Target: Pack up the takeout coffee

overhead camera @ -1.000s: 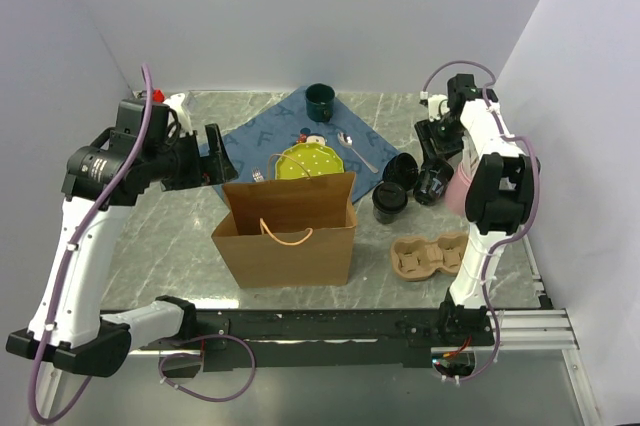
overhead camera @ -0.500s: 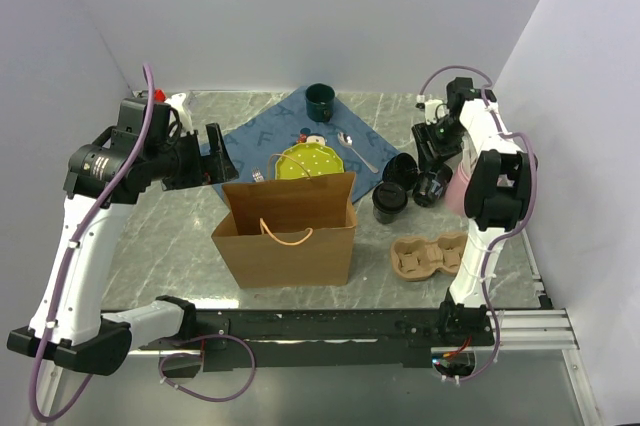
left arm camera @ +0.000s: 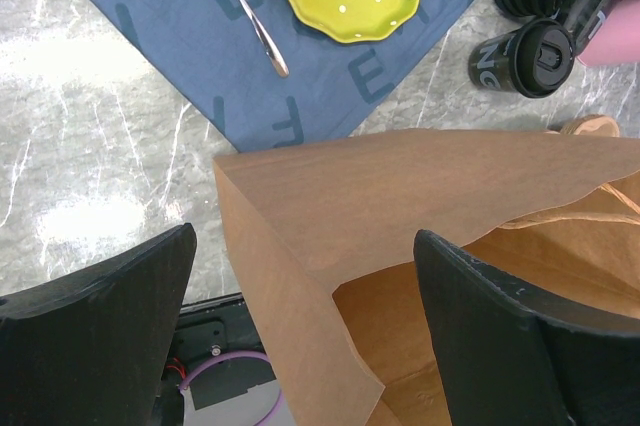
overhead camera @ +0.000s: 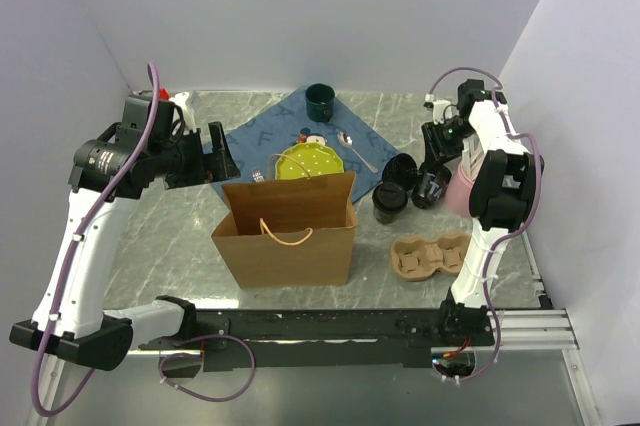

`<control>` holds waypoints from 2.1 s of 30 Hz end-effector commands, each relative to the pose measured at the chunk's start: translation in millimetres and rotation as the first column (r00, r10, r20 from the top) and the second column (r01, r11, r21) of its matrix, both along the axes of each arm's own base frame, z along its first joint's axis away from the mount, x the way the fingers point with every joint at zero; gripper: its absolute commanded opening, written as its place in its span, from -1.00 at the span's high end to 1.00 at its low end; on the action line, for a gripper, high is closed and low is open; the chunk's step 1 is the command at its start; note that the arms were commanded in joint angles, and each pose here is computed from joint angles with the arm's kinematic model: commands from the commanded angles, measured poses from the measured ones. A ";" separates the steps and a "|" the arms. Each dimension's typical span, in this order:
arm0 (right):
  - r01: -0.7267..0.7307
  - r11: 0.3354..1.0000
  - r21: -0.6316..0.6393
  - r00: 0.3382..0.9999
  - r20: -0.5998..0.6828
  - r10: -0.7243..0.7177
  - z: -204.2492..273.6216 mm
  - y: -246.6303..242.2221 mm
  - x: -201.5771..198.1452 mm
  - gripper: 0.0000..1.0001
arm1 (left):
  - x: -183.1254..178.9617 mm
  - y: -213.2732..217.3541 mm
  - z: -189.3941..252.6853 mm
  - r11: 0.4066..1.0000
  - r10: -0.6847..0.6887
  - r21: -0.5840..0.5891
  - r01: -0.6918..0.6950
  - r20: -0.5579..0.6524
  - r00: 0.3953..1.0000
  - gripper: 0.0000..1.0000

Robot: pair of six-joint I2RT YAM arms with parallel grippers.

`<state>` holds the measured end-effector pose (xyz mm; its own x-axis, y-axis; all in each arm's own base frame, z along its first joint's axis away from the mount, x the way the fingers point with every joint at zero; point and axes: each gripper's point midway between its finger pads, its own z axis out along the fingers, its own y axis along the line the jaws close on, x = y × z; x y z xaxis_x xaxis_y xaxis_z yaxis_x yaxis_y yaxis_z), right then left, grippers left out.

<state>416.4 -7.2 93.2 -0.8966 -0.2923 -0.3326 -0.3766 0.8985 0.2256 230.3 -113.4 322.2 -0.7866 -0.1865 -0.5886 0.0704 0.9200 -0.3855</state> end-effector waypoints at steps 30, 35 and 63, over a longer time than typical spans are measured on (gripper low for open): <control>0.036 0.997 0.063 0.999 -0.016 -0.035 40.6 16.8 -35.8 0.86 | -5.1 -11.1 35.1 0.996 -0.050 -0.075 0.058 0.110 0.993 -0.93; 0.066 0.997 0.050 0.998 0.007 -0.066 51.5 17.6 -34.5 0.91 | -8.4 -14.3 39.4 0.993 -0.067 -0.090 0.079 0.129 0.989 -0.94; 0.278 0.959 -0.047 0.825 0.523 -0.213 44.8 40.2 -10.3 0.98 | -14.7 -26.6 49.3 0.987 -0.132 -0.070 0.146 0.178 0.975 -0.93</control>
<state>384.2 29.9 114.2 -0.7511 -0.2015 -0.6287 -0.2379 0.9709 -0.0270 211.2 -139.5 353.7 -0.7467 -0.1356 -0.6512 0.2302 0.8658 -0.4442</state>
